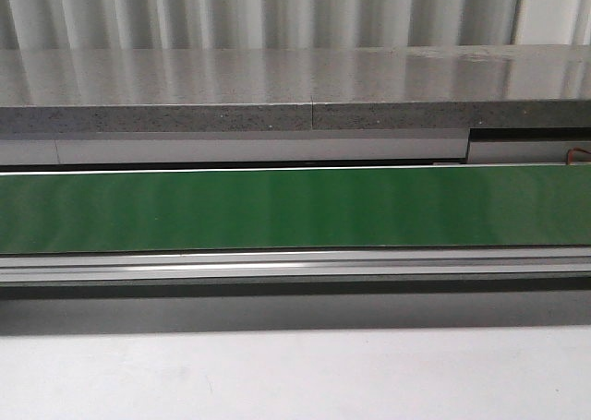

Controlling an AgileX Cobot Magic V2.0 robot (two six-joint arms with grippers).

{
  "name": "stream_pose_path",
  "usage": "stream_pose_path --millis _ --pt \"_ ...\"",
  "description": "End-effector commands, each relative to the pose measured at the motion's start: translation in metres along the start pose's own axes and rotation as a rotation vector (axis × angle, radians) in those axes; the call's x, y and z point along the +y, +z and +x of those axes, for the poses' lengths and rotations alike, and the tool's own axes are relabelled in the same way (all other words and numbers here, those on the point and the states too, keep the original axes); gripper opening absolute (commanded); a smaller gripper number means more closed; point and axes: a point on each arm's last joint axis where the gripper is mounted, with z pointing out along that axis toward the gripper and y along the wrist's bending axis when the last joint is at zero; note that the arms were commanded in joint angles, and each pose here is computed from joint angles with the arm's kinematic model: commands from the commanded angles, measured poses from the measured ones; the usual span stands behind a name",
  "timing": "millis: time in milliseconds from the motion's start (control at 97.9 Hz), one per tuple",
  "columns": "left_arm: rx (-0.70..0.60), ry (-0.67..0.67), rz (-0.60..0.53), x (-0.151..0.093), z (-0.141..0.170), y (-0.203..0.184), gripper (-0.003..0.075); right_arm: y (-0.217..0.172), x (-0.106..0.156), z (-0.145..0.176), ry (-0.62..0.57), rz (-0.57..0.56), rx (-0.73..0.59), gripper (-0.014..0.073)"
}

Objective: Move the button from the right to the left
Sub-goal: 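Lower the right gripper and grasp the yellow-capped push button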

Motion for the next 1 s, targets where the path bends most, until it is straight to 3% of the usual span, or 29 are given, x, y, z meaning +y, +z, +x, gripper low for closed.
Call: stream_pose_path --millis 0,215,460,582,991 --pt "-0.089 -0.009 0.02 -0.002 -0.001 -0.002 -0.002 0.009 -0.011 -0.019 0.003 0.029 -0.041 0.0545" --pt "-0.089 -0.009 0.02 -0.002 -0.001 -0.002 -0.002 0.066 -0.039 -0.027 0.032 0.078 0.093 0.0545" --pt "-0.089 -0.009 0.02 -0.002 -0.001 -0.002 -0.002 0.129 -0.066 -0.017 0.101 -0.031 0.2 0.0545" --pt "-0.089 -0.009 0.02 -0.002 -0.001 -0.002 -0.002 0.156 -0.082 -0.006 0.146 -0.02 0.242 0.0545" --pt "-0.089 -0.009 0.02 -0.002 -0.001 -0.002 -0.002 0.203 -0.075 0.008 0.062 -0.043 0.29 0.0545"
